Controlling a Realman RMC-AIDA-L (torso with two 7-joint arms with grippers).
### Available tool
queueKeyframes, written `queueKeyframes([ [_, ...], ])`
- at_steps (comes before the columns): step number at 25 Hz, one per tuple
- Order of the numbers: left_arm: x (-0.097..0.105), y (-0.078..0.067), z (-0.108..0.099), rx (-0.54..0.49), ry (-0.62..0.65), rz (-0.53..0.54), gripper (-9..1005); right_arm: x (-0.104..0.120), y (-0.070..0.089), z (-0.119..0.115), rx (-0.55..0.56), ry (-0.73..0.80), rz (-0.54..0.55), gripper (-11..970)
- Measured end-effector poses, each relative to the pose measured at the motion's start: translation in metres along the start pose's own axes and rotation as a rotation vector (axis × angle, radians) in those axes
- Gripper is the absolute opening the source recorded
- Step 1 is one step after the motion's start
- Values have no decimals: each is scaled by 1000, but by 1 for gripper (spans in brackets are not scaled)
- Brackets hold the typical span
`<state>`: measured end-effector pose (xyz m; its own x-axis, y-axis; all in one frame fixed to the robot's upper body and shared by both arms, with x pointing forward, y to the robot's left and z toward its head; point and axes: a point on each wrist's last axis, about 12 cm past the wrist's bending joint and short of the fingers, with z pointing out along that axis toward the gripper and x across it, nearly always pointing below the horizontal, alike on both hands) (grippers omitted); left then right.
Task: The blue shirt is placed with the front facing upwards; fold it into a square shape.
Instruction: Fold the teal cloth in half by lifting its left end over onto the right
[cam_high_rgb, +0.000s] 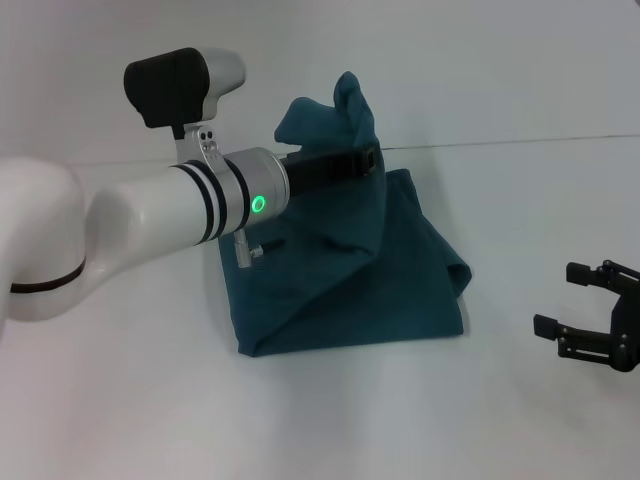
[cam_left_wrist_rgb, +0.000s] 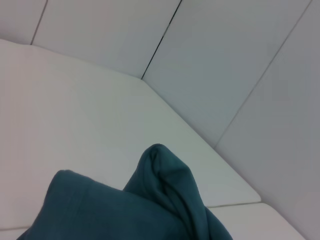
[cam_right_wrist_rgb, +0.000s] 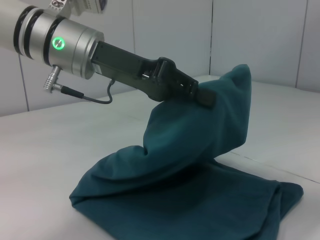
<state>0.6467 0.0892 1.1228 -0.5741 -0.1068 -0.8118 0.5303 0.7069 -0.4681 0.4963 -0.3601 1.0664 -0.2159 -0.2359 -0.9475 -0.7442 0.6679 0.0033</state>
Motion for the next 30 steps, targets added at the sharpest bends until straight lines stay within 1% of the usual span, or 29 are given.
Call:
queueKeyframes([
  [5, 4, -1, 2, -3, 2, -5, 96, 0, -1, 0, 6, 2, -2, 917],
  [10, 5, 1, 2, 1, -16, -49, 97, 0, -1, 0, 10, 3, -3, 917],
  [16, 3, -1, 3, 11, -35, -91, 187, -1, -2, 1, 8, 4, -6, 918],
  [20, 2, -3, 4, 21, -40, -103, 277, -1, -2, 3, 9, 8, -9, 919],
  [26, 0, -3, 4, 19, -44, -86, 412, -1, -3, 3, 10, 11, -10, 919],
  [30, -1, -1, 3, 15, -51, -50, 551, -2, -3, 3, 14, 7, -10, 920],
])
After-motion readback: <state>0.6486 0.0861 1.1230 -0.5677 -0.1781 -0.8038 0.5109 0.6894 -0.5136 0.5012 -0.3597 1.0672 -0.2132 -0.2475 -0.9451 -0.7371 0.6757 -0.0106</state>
